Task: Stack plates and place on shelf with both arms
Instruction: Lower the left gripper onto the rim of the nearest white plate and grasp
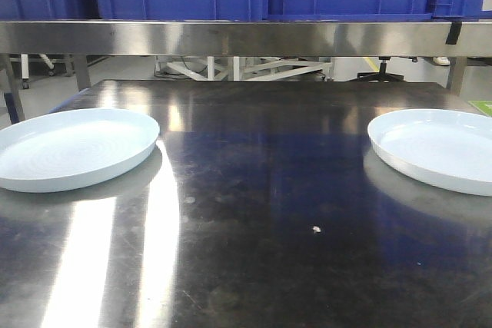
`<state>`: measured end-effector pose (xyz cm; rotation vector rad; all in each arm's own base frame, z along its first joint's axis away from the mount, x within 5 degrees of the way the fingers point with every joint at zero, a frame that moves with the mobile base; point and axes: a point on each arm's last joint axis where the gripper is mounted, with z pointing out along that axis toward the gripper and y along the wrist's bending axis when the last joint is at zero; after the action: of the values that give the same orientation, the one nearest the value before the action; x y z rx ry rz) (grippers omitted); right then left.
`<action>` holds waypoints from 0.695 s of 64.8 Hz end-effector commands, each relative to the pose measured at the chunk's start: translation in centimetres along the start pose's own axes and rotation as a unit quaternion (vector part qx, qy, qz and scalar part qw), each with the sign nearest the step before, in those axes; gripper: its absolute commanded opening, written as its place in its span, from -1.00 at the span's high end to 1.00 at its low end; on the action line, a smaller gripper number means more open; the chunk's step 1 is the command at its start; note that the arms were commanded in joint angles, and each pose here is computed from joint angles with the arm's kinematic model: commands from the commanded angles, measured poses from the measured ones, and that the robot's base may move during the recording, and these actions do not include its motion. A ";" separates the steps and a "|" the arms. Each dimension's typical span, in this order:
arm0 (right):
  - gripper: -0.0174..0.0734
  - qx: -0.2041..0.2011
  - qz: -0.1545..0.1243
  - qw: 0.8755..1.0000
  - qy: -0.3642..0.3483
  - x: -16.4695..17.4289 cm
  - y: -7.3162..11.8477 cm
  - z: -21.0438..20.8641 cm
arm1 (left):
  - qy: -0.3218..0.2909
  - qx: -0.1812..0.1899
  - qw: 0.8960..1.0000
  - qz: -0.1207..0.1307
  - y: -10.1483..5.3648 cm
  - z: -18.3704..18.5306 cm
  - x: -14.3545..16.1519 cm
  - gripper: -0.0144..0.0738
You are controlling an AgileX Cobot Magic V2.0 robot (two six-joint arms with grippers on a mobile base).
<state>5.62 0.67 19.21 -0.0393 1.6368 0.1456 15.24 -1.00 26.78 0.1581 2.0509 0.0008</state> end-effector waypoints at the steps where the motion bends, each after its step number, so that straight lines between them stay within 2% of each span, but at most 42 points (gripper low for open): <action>1: 0.51 -0.002 -0.008 0.999 -0.052 -0.8 0.0 -0.2 | -0.008 0.003 1.000 -0.012 0.1 1.5 -2.6 0.49; 9: 0.51 -0.002 -0.008 0.999 -0.052 -0.8 0.0 -0.2 | 0.057 0.012 0.998 -0.012 0.2 4.1 -4.0 0.49; 20: 0.51 -0.002 -0.008 0.999 -0.052 -0.8 0.0 -0.2 | 0.134 0.024 0.991 -0.012 0.4 8.1 -6.0 0.49; 36: 0.51 -0.002 -0.008 0.999 -0.052 -0.8 0.0 -0.2 | 0.243 0.044 0.969 -0.016 0.4 13.4 -7.8 0.47; 41: 0.51 -0.002 -0.008 0.999 -0.052 -0.8 0.0 -0.2 | 0.272 0.051 0.961 -0.018 0.4 14.7 -8.4 0.38; 45: 0.51 -0.002 -0.008 0.999 -0.052 -0.8 0.0 -0.2 | 0.288 0.057 0.956 -0.022 0.3 15.7 -8.9 0.24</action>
<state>5.62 0.67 19.21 -0.0393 1.6368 0.1456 31.95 -2.33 25.19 0.2168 2.6818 -0.0794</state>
